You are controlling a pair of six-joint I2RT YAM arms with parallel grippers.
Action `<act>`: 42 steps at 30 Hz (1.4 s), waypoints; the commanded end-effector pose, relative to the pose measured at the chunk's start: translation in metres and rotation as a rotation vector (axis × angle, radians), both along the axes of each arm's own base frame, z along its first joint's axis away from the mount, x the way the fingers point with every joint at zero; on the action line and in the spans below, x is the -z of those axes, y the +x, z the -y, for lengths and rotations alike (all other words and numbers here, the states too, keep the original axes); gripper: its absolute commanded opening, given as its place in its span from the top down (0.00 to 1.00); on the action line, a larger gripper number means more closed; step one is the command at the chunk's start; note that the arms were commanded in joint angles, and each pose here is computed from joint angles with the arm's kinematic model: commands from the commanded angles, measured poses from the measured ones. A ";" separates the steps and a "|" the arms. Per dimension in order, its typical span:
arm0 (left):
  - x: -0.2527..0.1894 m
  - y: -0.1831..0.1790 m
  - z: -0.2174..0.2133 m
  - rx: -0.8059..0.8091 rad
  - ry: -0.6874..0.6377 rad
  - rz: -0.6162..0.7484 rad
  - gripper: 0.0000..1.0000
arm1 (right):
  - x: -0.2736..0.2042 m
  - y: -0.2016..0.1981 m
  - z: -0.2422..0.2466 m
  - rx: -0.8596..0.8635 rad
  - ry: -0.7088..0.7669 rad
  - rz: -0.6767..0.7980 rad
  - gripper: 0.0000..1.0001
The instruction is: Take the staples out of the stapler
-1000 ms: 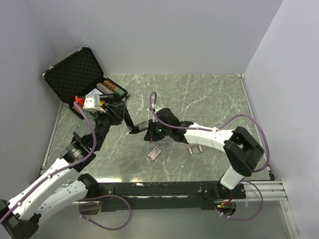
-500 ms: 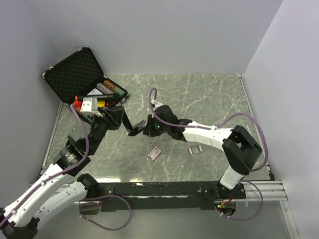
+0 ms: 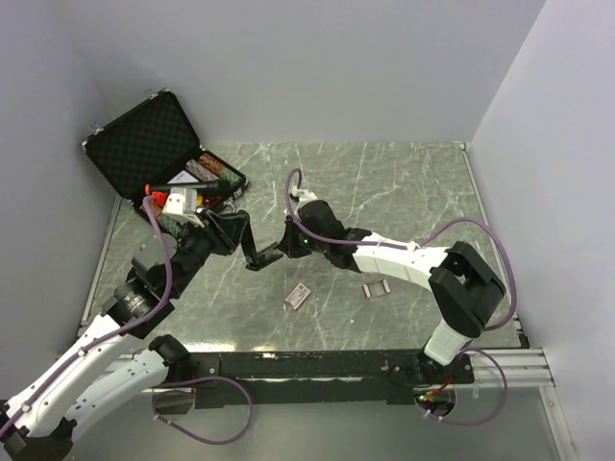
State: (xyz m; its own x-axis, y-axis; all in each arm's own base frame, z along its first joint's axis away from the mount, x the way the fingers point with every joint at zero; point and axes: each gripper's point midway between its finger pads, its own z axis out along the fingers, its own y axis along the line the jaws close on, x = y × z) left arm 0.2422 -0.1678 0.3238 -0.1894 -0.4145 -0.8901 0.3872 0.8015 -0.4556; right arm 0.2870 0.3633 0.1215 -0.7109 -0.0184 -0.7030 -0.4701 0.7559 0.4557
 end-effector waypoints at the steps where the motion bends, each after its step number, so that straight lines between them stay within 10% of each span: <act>1: -0.057 -0.013 0.010 0.081 -0.135 0.100 0.99 | -0.062 0.022 -0.014 0.007 0.112 0.147 1.00; 14: -0.074 -0.010 -0.007 0.004 -0.109 0.151 0.99 | -0.036 -0.020 0.030 0.039 0.041 0.018 1.00; 42: -0.107 -0.009 -0.024 -0.081 -0.358 0.179 0.99 | -0.043 -0.049 -0.032 0.089 0.511 -0.292 1.00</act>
State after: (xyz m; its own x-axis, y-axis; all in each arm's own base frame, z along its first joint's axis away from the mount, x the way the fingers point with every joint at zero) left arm 0.2456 -0.1534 0.3732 -0.0968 -0.5816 -0.8077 0.3457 0.7413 -0.5752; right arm 0.2197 0.3806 0.1243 -0.9021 0.2369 -0.3607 -0.1923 0.5275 0.8275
